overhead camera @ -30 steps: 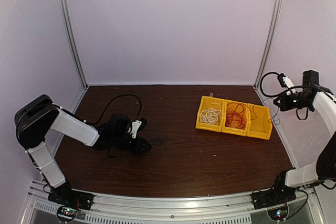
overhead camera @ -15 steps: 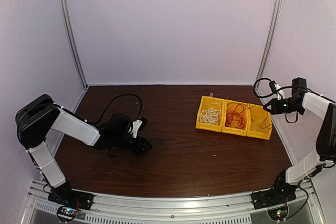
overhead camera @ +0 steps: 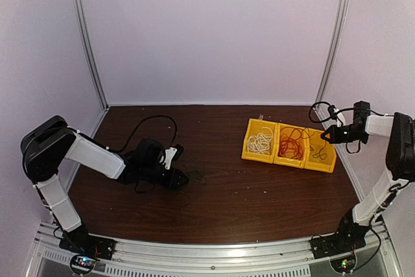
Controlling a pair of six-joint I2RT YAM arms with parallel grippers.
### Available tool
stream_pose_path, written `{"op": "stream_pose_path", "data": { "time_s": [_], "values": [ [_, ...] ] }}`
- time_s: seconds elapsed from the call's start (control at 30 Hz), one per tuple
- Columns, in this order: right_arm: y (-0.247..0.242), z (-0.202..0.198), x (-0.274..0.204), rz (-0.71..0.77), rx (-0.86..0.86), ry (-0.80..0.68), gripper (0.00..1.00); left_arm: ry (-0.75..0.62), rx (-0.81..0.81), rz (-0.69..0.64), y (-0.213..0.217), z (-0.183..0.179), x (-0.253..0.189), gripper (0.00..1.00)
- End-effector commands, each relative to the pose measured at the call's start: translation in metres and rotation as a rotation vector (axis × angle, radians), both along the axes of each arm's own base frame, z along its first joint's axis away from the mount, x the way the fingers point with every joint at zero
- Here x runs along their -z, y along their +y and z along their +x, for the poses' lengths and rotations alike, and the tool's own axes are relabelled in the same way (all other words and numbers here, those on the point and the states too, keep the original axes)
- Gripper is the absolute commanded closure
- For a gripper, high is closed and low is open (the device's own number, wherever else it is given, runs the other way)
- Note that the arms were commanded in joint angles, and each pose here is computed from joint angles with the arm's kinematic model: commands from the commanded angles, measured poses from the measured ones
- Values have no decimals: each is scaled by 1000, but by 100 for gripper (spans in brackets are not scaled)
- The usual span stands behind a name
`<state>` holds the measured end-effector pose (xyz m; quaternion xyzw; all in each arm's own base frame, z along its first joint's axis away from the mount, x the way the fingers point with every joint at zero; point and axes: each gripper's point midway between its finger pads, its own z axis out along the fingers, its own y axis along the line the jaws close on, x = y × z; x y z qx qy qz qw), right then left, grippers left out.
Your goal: Untangle the cables
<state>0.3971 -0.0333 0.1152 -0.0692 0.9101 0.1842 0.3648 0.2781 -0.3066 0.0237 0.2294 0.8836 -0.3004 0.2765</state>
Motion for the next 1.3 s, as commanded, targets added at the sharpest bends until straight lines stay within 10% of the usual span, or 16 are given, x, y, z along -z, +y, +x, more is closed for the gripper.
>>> {"op": "stream_pose_path", "data": {
  "time_s": [0.0, 0.27, 0.63, 1.27],
  "values": [
    [-5, 26, -14, -2, -3, -73, 100, 100, -16, 119, 18, -15, 36, 62],
    [-21, -1, 9, -123, 65, 29, 100, 93, -25, 127, 22, -16, 36, 62],
    [8, -28, -25, -351, -118, 14, 59, 97, -12, 126, 19, -16, 38, 62],
    [39, -51, -4, -528, -436, 173, 58, 94, -13, 122, 19, -16, 36, 62]
  ]
}}
